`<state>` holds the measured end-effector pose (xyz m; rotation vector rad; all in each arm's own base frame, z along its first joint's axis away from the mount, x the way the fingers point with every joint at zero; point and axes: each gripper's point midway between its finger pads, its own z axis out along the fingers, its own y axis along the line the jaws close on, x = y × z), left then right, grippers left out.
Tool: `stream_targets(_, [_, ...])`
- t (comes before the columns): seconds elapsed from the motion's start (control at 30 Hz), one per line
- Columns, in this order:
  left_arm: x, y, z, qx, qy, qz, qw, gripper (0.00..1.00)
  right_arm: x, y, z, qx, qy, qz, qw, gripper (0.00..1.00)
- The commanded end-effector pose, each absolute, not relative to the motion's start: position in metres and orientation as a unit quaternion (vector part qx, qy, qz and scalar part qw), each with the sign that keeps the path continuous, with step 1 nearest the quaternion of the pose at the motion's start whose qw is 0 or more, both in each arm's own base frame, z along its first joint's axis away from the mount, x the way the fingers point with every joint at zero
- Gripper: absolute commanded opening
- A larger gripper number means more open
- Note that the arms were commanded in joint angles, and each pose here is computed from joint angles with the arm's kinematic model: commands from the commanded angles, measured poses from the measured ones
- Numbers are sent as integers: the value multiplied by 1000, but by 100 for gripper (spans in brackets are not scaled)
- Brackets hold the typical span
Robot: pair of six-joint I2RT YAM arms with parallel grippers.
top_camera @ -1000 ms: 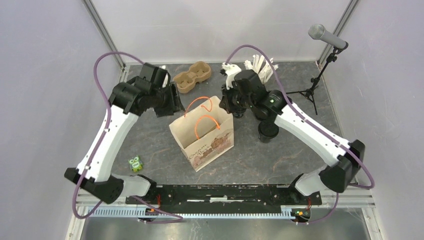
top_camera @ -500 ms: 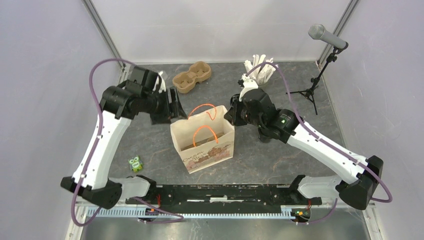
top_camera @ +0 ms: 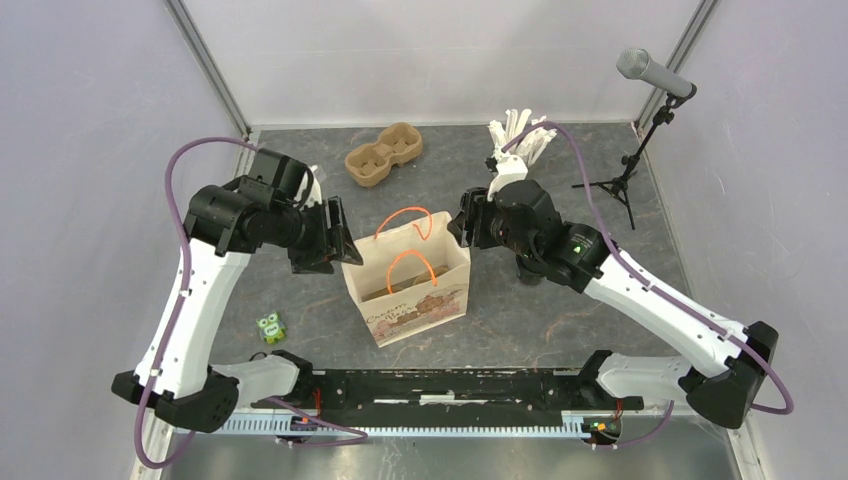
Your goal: Pack the takeout coffee
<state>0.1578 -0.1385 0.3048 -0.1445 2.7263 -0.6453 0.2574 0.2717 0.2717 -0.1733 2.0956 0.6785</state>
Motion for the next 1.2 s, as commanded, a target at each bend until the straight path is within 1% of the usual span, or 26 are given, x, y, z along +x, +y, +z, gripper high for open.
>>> stream_targets(0.0, [137,-134,282,-75,967,-215,117,63,268,249,316,-85,812,238,525,65])
stream_targets(0.03, [137,-136,279,-75,966,-219,115,60,269,245,321,-87,806,232,538,70])
stream_targets(0.1, [139,-140,274,-75,965,-228,109,52,272,239,334,-93,795,220,558,86])
stream_targets(0.13, [141,-142,272,-72,964,-230,109,47,273,239,337,-108,791,215,563,96])
stream_targets(0.17, [145,-142,271,-71,965,-227,112,43,273,241,343,-128,788,208,566,98])
stream_targets(0.27, [161,-141,271,-61,966,-213,134,22,276,245,350,-164,794,186,556,98])
stream_targets(0.33, [177,-141,272,-44,963,-208,166,11,276,251,355,-182,791,191,553,98])
stream_targets(0.4, [193,-139,270,-21,960,-198,199,5,274,257,355,-195,784,204,552,98])
stream_targets(0.47, [206,-135,268,3,959,-178,223,3,273,261,354,-201,779,215,554,98])
stream_targets(0.63, [239,-132,274,42,952,-145,265,3,277,246,356,-184,781,192,565,98])
stream_targets(0.8, [262,-146,295,65,935,-170,305,2,281,241,370,-186,772,197,575,85])
stream_targets(0.87, [267,-151,305,67,926,-184,324,4,281,242,371,-191,770,200,574,83])
stream_targets(0.93, [268,-148,304,61,925,-178,330,14,282,243,371,-192,771,200,573,81])
stream_targets(0.97, [268,-146,301,59,927,-172,327,17,283,243,371,-193,772,199,572,80])
stream_targets(1.03, [265,-142,294,54,933,-162,318,30,283,245,370,-200,772,201,569,77])
stream_targets(1.13, [259,-141,297,52,932,-167,316,37,282,247,369,-211,770,203,567,77])
stream_targets(1.17, [257,-139,298,46,933,-164,317,42,282,247,368,-213,769,202,568,77])
